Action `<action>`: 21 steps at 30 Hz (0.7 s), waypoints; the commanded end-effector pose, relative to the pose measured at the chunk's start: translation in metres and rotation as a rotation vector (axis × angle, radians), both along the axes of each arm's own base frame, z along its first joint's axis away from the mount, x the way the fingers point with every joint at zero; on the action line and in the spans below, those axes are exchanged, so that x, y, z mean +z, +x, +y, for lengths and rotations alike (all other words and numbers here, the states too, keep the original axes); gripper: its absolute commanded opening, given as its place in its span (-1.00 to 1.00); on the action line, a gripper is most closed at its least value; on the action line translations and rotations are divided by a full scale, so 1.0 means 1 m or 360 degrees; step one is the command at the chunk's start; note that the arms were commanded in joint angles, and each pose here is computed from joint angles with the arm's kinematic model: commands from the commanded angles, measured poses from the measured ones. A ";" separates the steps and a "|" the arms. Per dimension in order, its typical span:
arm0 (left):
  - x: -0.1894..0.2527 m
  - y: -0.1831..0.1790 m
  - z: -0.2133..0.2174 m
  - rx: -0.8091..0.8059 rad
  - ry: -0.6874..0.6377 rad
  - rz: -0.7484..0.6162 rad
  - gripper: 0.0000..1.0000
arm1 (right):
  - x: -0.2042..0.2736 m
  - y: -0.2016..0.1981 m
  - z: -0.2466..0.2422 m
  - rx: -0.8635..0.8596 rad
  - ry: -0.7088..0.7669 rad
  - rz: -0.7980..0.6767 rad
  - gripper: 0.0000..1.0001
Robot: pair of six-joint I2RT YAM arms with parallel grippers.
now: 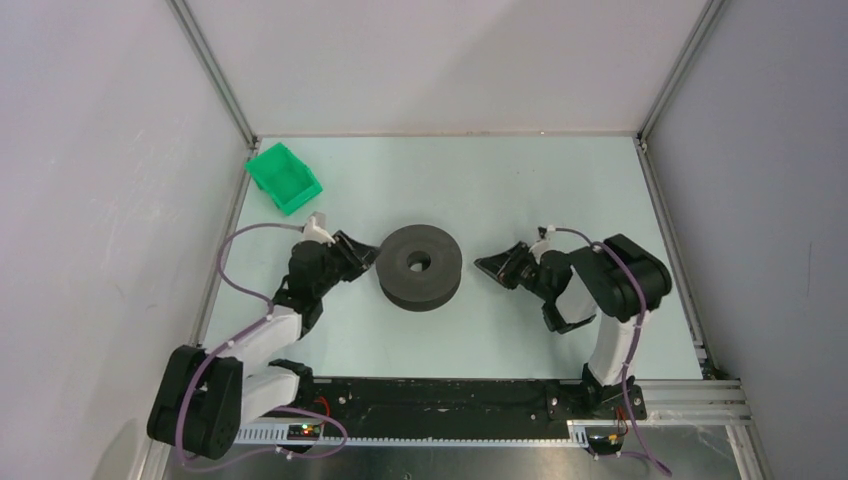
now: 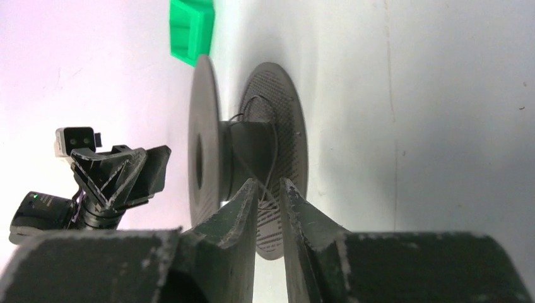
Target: Wrap the cables
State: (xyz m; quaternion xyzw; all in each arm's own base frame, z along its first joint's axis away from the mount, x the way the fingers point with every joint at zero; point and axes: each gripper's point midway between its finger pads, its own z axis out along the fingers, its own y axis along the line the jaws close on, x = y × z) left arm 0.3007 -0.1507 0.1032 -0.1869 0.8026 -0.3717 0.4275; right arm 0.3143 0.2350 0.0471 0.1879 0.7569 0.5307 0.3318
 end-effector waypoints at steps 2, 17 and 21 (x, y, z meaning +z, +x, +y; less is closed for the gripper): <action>0.056 0.015 0.007 0.0075 0.0035 -0.0275 -0.18 | 0.029 -0.005 -0.020 -0.0032 -0.0073 -0.0117 -0.55; 0.203 -0.023 0.041 0.0028 0.0558 -0.0820 -0.09 | 0.173 -0.048 -0.065 -0.0131 -0.1038 -0.0716 -0.30; 0.236 -0.051 0.038 -0.0103 0.0646 -0.1032 0.06 | 0.197 -0.073 -0.062 -0.0033 -0.1078 -0.0791 0.15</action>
